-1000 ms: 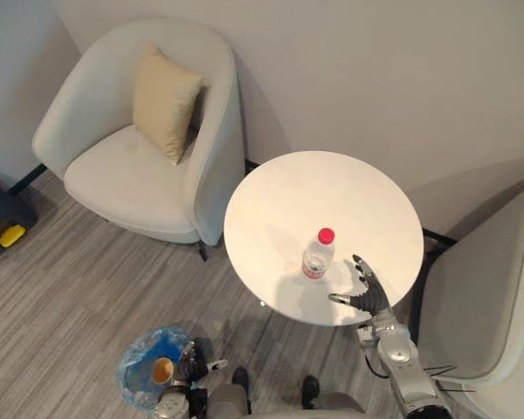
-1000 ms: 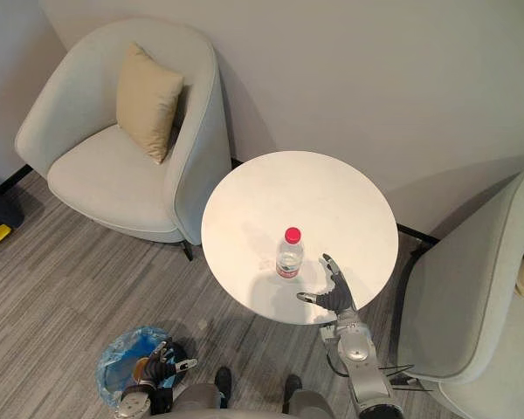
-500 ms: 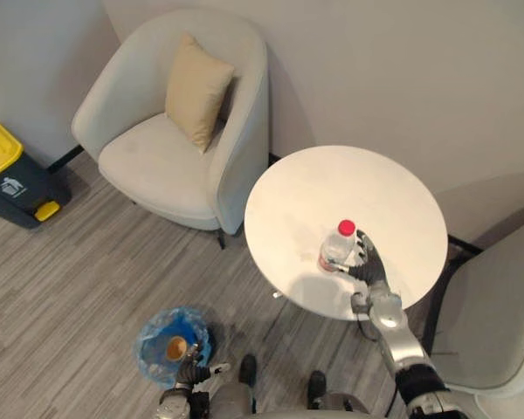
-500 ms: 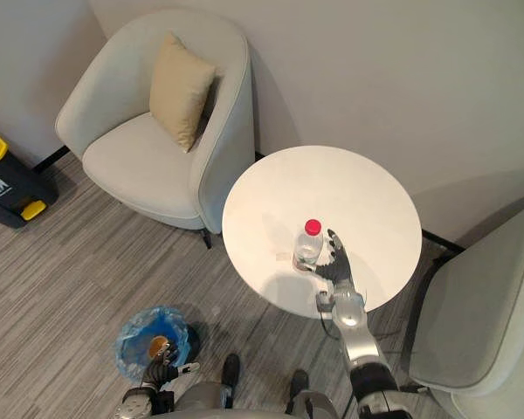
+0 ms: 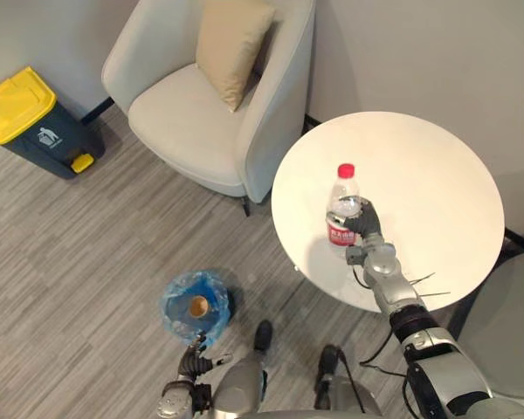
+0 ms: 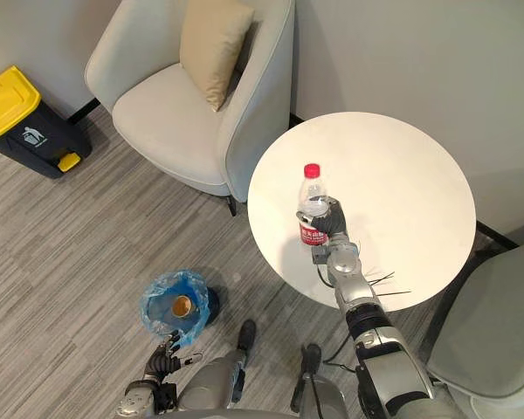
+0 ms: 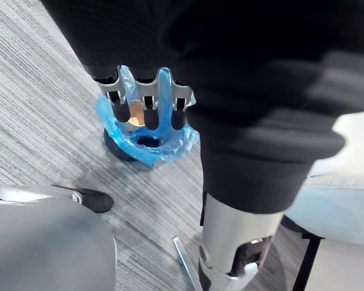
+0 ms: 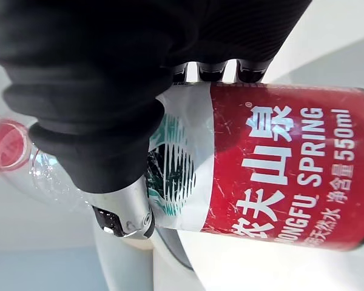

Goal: Gather rubbish on tea table into small bin, then transfer packed bag to large trash can.

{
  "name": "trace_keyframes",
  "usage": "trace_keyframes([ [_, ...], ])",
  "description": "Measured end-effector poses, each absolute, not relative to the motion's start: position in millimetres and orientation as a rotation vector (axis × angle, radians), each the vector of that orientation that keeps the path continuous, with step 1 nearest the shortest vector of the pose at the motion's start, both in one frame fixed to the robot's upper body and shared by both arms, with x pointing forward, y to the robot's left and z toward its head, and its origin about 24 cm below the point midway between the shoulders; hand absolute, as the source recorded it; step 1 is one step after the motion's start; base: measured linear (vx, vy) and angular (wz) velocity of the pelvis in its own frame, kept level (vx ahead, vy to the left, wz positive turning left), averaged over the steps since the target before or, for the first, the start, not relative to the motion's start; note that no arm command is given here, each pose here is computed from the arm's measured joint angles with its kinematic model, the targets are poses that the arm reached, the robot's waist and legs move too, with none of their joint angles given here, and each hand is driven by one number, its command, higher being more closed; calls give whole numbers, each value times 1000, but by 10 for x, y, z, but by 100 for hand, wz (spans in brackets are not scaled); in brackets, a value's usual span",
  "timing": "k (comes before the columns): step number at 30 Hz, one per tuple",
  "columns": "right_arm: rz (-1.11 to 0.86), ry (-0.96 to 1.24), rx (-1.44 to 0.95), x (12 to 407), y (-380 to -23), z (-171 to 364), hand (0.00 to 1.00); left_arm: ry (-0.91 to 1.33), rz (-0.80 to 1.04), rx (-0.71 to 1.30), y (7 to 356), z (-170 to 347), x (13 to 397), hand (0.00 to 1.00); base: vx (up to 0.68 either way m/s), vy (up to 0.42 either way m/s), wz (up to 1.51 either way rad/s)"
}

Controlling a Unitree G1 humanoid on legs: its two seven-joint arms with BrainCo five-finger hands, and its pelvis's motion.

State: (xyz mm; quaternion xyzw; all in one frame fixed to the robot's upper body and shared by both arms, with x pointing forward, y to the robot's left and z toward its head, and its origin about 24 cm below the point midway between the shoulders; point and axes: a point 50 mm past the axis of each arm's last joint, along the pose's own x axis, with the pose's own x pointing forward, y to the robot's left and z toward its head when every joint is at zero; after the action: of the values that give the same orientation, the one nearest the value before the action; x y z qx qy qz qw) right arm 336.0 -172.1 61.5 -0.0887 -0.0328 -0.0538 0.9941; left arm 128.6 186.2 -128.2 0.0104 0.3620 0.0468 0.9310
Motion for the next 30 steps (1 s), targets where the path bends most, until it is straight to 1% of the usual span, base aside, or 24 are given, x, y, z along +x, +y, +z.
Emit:
trace_keyframes([
  [4,-74,-229,-132,3163,-1633,858,100,735,101,16,1865,-1273,1297,0,14,-3,9],
  [10,-28,-341,-73,2836,-1533,937,100,734,102,14,1858,-1274,1298,0,-22,-29,54],
  [12,-23,-366,-83,2798,-1518,962,100,730,100,8,1834,-1270,1311,0,-54,-5,70],
  [19,-52,-355,-201,2728,-1516,878,100,722,99,-18,1695,-1270,1341,0,43,98,112],
  [26,-12,-263,-244,2630,-1359,653,100,740,92,33,1764,-1290,1289,0,54,154,50],
  [30,72,-198,-268,2584,-1215,487,100,739,70,110,1900,-1271,1292,0,42,109,59],
])
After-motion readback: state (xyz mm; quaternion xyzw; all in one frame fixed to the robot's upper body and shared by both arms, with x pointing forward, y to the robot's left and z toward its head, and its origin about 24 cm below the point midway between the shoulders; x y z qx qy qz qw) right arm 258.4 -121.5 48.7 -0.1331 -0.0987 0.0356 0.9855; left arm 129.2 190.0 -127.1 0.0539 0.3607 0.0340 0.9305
